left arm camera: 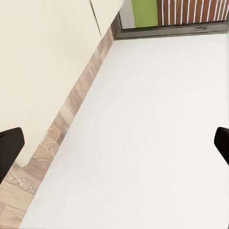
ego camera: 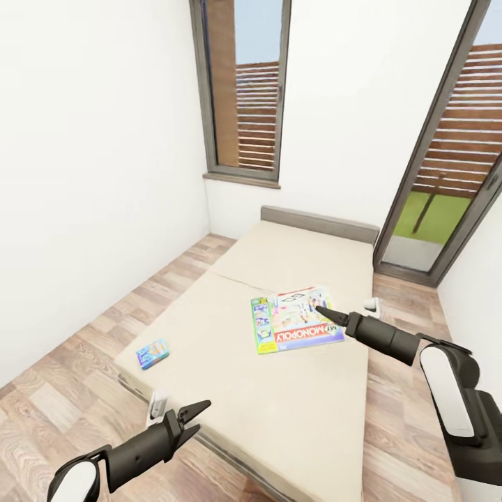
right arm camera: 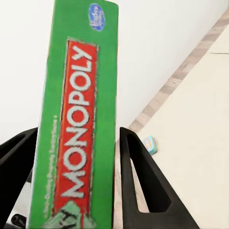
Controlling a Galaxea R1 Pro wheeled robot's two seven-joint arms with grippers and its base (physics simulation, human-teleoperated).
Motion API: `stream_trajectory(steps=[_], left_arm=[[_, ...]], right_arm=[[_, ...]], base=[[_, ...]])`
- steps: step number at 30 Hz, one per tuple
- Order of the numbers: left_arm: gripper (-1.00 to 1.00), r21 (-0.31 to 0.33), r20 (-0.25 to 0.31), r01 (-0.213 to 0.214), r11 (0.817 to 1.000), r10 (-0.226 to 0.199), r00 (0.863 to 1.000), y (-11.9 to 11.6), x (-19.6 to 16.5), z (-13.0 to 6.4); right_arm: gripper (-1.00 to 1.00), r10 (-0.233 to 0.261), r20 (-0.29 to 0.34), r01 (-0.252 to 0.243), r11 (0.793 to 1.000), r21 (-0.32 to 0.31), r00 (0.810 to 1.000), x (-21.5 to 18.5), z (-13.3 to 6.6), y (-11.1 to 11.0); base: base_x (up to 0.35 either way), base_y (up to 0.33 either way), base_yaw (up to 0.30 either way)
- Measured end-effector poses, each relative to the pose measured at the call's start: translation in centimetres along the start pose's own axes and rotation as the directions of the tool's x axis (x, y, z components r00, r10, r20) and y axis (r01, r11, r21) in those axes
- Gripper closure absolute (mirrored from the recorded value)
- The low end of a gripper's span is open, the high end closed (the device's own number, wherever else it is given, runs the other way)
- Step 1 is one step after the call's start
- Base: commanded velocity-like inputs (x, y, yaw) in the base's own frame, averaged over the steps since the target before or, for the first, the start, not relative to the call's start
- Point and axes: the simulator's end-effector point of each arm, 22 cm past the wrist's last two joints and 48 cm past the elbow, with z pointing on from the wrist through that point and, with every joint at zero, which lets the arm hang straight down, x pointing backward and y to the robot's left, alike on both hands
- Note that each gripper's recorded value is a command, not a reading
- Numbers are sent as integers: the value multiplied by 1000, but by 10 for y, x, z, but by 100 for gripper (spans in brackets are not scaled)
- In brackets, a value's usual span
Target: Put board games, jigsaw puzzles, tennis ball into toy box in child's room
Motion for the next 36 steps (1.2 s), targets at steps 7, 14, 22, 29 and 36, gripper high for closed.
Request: stream_trajectory(steps=[7,14,22,29,36], left_arm=[[-100,5,2,-4,1000,3,1000,-3,1,1],[-100,9,5,-9,1000,9,1000,-6,0,0],[-100,8,8,-14,1000,14,1000,-8,0,0],[-100,10,-3,-20,1000,20,1000,-10,4,1],[-100,-9,-28,-45,999,45,999,-8,13,6]], right_arm=[[100,-8,-10,8,1000,-10,1000,2,2,6],[100,-12,-6,12,1000,-16,1000,0,1,10],[100,-17,0,17,1000,-20,1000,-2,0,14],[100,-21,6,21,1000,-20,1000,-5,-2,16],[100,-26,17,26,999,-21,1000,-8,-4,16]], base=[[0,0,244],[0,0,239],[0,0,243],[0,21,254],[0,204,165]])
